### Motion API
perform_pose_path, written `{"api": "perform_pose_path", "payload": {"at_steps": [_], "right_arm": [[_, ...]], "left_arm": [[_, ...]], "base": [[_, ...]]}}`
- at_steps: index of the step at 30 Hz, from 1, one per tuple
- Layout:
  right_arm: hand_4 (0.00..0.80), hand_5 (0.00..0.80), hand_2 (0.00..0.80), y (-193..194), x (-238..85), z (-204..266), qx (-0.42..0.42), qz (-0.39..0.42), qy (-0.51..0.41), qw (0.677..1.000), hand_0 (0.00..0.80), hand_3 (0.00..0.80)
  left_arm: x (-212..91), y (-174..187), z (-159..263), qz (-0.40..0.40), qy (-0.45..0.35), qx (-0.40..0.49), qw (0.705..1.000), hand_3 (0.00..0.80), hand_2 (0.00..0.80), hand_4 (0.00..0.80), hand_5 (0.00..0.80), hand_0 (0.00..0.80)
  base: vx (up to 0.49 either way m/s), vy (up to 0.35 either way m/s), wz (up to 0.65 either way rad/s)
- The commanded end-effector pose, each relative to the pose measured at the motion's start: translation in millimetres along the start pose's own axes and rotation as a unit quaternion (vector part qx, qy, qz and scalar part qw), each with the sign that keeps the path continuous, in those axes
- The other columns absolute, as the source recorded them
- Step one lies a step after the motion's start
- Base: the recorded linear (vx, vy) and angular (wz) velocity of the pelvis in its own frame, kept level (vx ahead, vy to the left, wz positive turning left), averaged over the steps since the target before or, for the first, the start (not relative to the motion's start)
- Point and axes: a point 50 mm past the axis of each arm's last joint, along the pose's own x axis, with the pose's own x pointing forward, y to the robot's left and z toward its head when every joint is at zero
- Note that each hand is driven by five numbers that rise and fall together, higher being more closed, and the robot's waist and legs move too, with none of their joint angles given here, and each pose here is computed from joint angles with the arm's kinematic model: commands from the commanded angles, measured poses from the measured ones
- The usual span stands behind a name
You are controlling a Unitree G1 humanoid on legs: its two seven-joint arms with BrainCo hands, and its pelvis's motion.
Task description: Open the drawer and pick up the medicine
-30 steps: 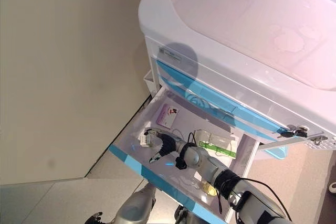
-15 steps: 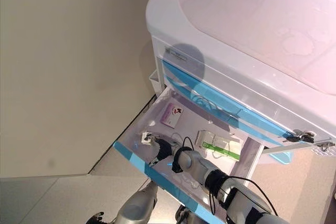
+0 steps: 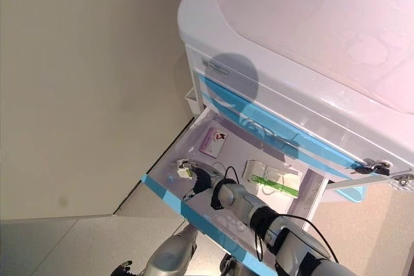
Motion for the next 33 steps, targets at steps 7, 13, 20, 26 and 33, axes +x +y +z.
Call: {"api": "perform_pose_path", "payload": {"at_steps": [7,13,20,26,33], "right_arm": [[0.000,0.000,0.000,-18,2,25,0.008,-0.044,-0.061,0.997,0.000,0.000],[0.000,0.000,0.000,-32,-9,23,0.006,-0.071,-0.075,0.995,0.000,0.000],[0.000,0.000,0.000,-39,-15,22,0.012,-0.086,-0.081,0.993,0.000,0.000],[0.000,0.000,0.000,-37,-12,19,0.011,-0.089,-0.071,0.993,0.000,0.000],[0.000,0.000,0.000,-30,0,18,0.002,-0.080,-0.046,0.996,0.000,0.000]], "left_arm": [[1,-1,0,0.012,0.015,-0.009,1.000,0.000,0.000,0.000,0.000,0.000],[2,5,-5,0.023,0.033,-0.011,0.999,0.000,0.000,0.000,0.000,0.000],[1,6,-6,0.028,0.036,-0.012,0.999,0.000,0.000,0.000,0.000,0.000],[1,6,-6,0.030,0.036,-0.010,0.999,0.000,0.000,0.000,0.000,0.000],[2,6,-4,0.031,0.033,-0.007,0.999,0.000,0.000,0.000,0.000,0.000]], "base": [[0.000,0.000,0.00],[0.002,-0.011,-0.10],[0.004,-0.010,-0.04],[0.002,-0.003,-0.01],[0.001,0.001,0.01]]}}
